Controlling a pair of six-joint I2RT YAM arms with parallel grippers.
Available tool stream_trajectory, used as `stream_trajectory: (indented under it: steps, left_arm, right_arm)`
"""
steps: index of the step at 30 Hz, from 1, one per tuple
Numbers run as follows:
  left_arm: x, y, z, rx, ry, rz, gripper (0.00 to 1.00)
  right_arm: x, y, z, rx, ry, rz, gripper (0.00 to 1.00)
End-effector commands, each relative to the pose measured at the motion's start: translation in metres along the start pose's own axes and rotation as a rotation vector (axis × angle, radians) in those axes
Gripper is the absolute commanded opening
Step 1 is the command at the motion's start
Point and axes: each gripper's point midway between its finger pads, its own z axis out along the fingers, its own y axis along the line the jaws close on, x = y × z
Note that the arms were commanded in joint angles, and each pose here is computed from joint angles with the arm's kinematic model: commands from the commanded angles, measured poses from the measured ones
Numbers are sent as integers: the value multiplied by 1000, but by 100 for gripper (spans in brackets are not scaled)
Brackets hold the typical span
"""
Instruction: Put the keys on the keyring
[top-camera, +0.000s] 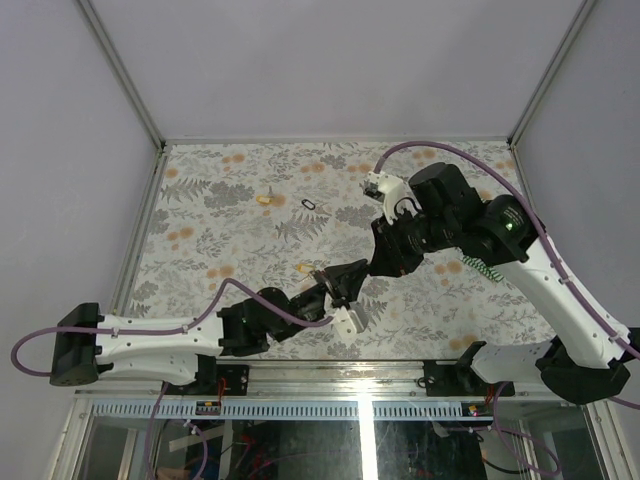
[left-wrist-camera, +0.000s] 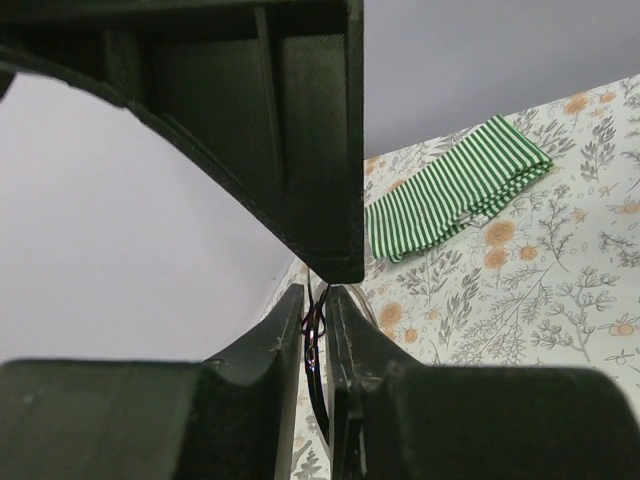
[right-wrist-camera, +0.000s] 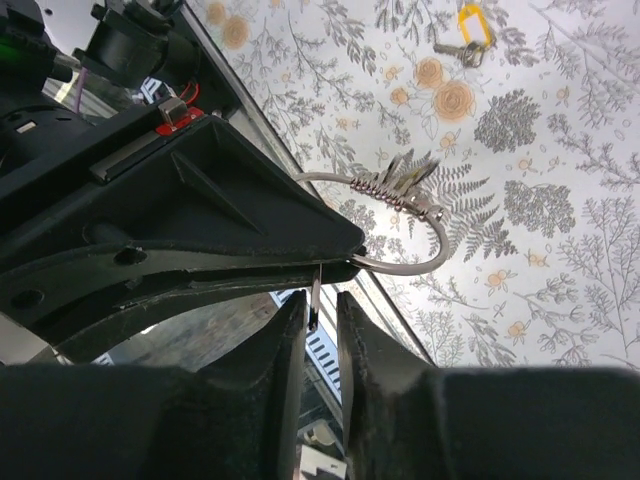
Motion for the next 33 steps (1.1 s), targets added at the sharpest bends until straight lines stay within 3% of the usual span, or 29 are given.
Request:
stream_trajectory:
  steps: [1,3,5,10,15,26,33]
  left_arm:
    - [-38,29,-2,-72,-98,-102,0]
    - [-37,31,-3,-79,-89,-121,0]
    - [-36,32,-4,-89,-83,-145,0]
    - [-32,34,-5,-108,-55,-203,0]
    - [-26,38,-2,-144,-4,-253,0]
    - [-21,40,3,-169,46,-299,0]
    - [-20,41,2,-170,52,-295,0]
  right_arm:
    - [-24,11,-27,-7,-169,-43,31]
    - [-32,8,-34,23,-238,-56,43]
    - [-39,4,-41,54,-310,-69,48]
    - [-47,-7,-50,119,-457,-47,49]
    - [-53,1,-56,69,-561,-36,46]
    - [-57,3,-34,6,-563,21,46]
    - [-55,1,-25,4,-535,28,41]
